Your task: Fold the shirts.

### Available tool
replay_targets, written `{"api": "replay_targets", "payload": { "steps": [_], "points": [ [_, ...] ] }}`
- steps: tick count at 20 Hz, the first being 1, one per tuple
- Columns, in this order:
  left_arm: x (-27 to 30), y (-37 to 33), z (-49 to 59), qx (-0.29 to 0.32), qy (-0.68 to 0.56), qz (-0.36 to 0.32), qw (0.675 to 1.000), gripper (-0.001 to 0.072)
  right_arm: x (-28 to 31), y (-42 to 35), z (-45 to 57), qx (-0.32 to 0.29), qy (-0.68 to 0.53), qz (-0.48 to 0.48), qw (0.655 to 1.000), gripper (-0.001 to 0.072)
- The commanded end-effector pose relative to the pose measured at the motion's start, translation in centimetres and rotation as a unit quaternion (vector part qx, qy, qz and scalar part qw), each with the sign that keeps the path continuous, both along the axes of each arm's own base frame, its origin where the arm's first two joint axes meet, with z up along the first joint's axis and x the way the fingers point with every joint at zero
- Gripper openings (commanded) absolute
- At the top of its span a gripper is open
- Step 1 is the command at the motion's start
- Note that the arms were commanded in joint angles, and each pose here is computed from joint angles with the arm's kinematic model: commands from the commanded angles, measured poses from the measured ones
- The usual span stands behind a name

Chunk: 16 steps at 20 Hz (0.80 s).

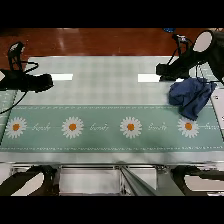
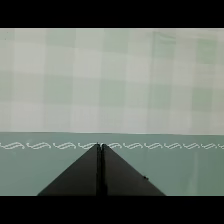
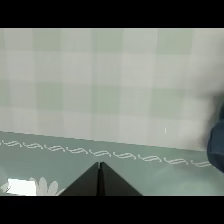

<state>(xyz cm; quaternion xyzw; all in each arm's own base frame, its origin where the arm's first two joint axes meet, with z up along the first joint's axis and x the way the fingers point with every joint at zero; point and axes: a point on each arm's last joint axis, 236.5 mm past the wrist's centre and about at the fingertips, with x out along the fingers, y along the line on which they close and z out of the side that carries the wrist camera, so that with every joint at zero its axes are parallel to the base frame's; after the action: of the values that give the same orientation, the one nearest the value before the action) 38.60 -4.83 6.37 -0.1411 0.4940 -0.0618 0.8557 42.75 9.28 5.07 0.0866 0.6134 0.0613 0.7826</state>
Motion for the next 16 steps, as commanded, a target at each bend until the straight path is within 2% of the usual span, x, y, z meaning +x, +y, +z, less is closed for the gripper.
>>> {"api": "replay_targets", "payload": {
  "steps": [1,16],
  "points": [
    [0.01,0.04,-0.03,0.000,0.000,0.000,1.000,0.0018,0.01,0.03,0.01,0.000,0.000,0.000,1.000,0.0024],
    [0.01,0.02,-0.03,0.000,0.000,0.000,1.000,0.0018,0.20,0.02,0.06,0.000,-0.004,0.000,1.000,0.0024]
  ]
}}
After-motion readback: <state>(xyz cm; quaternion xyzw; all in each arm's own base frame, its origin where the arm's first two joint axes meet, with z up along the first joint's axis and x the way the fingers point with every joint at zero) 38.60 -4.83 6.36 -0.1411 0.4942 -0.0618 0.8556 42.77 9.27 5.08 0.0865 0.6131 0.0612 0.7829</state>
